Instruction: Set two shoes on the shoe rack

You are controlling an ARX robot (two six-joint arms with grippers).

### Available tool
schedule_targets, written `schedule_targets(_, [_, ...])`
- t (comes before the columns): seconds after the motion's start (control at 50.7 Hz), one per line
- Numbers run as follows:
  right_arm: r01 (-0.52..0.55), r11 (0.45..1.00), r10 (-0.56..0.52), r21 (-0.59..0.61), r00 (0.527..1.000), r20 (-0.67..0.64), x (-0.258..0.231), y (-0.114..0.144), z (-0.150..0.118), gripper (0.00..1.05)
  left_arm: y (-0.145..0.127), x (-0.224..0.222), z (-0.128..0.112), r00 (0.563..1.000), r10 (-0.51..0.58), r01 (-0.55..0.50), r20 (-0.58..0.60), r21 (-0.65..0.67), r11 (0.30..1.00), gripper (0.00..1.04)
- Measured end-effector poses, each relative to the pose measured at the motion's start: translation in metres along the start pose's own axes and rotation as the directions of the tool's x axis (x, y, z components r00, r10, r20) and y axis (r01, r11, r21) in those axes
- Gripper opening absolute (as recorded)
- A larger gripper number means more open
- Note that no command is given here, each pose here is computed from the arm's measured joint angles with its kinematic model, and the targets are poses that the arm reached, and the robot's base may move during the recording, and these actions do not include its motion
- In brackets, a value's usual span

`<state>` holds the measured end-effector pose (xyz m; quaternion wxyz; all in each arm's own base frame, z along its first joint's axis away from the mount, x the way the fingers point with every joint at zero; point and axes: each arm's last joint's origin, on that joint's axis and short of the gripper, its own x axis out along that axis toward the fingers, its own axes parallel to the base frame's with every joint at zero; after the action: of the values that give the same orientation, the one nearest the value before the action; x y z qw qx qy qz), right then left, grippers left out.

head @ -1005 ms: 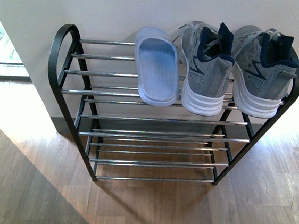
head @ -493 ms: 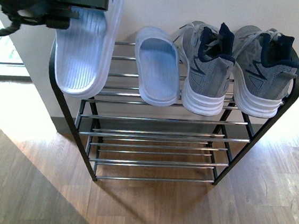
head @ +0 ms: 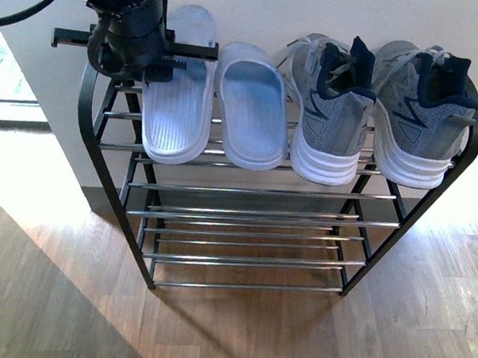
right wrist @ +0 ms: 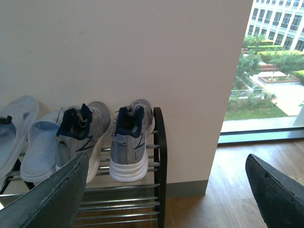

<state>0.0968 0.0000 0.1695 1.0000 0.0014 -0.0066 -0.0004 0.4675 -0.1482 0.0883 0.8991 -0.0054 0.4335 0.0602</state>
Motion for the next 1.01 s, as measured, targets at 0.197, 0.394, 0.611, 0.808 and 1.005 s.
schedule_targets(0.197, [0.0,1.0,0.0,0.0,1.0,0.0,0.0,0.0,0.0,0.96,-0.004,0.011,0.003,0.999,0.038,-0.038,-0.025,0.001,0.999,0.02])
schedule_targets(0.394, [0.0,1.0,0.0,0.0,1.0,0.0,0.0,0.0,0.0,0.96,-0.002,0.013,0.001,0.999,0.041,-0.041,-0.034,0.001,0.999,0.22])
schedule_targets(0.611, [0.0,1.0,0.0,0.0,1.0,0.0,0.0,0.0,0.0,0.96,0.001,0.001,-0.006,1.0,0.01,-0.01,0.012,-0.012,1.0,0.59])
schedule_targets(0.808, [0.0,1.0,0.0,0.0,1.0,0.0,0.0,0.0,0.0,0.96,0.009,-0.054,0.003,0.988,-0.017,0.025,0.155,-0.046,0.999,0.96])
schedule_targets(1.005, [0.0,1.0,0.0,0.0,1.0,0.0,0.0,0.0,0.0,0.96,0.037,-0.119,-0.011,0.948,0.002,0.025,0.32,-0.081,0.996,0.95])
